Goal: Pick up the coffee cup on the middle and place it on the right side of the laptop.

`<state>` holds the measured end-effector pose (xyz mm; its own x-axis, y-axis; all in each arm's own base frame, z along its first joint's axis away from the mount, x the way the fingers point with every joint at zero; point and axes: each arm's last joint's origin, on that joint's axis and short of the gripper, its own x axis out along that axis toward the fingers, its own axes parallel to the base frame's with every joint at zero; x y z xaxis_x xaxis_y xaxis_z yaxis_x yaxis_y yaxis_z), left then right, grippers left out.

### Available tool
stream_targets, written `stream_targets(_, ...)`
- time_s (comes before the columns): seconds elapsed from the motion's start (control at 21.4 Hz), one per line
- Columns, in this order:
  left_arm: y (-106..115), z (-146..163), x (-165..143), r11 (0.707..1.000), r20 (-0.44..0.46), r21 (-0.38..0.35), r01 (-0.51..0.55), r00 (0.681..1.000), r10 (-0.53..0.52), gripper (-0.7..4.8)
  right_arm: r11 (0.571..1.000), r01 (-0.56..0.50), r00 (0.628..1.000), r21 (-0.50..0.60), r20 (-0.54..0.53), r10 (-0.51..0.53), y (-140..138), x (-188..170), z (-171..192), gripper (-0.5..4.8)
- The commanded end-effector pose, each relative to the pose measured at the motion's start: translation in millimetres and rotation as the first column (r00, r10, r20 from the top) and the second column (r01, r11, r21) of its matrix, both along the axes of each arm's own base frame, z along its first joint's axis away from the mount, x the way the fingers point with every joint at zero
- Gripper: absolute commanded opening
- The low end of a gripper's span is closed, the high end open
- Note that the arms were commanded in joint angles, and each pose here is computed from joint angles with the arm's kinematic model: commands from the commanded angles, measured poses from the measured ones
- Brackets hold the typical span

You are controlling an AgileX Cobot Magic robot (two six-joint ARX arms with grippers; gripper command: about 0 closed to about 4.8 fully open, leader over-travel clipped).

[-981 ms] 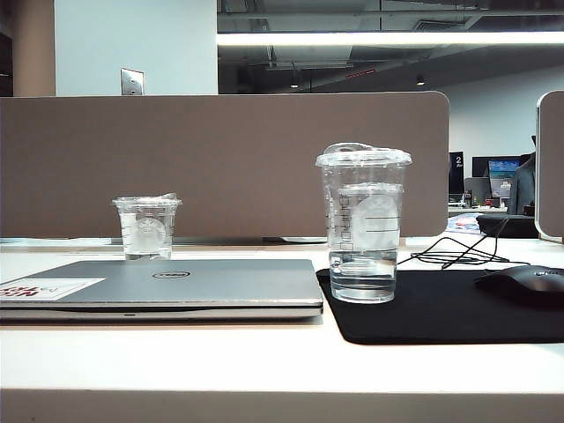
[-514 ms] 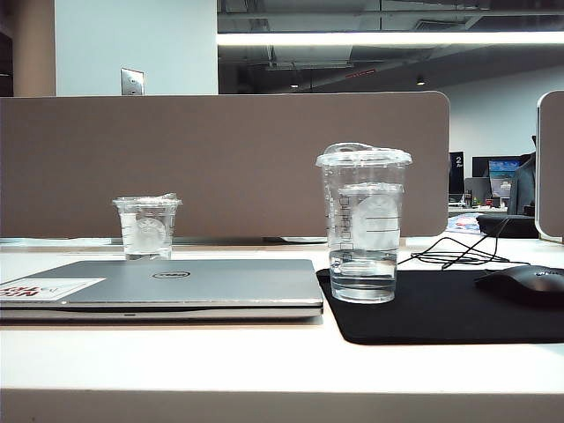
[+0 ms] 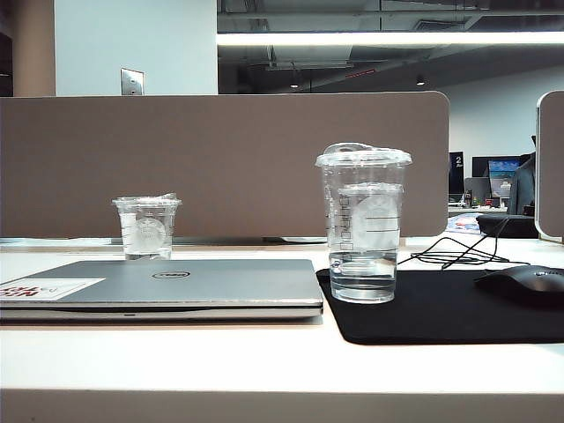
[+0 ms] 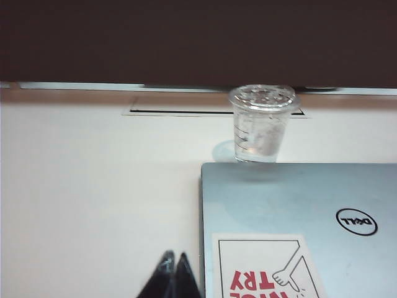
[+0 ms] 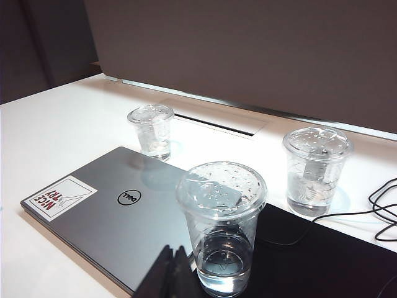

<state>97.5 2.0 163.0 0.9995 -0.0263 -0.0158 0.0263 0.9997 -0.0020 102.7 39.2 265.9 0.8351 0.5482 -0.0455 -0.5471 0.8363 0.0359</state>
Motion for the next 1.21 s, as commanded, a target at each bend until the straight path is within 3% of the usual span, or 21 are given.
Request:
stream_targets(0.05, 0, 2, 0, 1.000, 0.016, -0.002, -0.002, 1.000, 0.002, -0.05, 1.000, 0.001, 1.000, 0.010, 0.023, -0.001, 0, -1, 4, -0.08)
stream_targets(0.37, 0, 2, 0, 1.000, 0.016, -0.003, 0.003, 1.000, -0.003, -0.05, 1.000, 0.003, 1.000, 0.012, 0.028, -0.003, -1, -2, 3, -0.08)
stream_targets(0.98, 0, 2, 0, 1.000, 0.015, -0.003, 0.003, 1.000, -0.003, -0.05, 0.998, 0.045, 0.984, 0.051, 0.172, -0.053, -15, -34, -29, -0.08)
stream_targets(1.21, 0, 2, 0, 1.000, 0.014, -0.002, 0.003, 1.000, -0.003, -0.05, 0.998, 0.050, 0.993, 0.032, 0.102, -0.053, -14, -26, -51, -0.08)
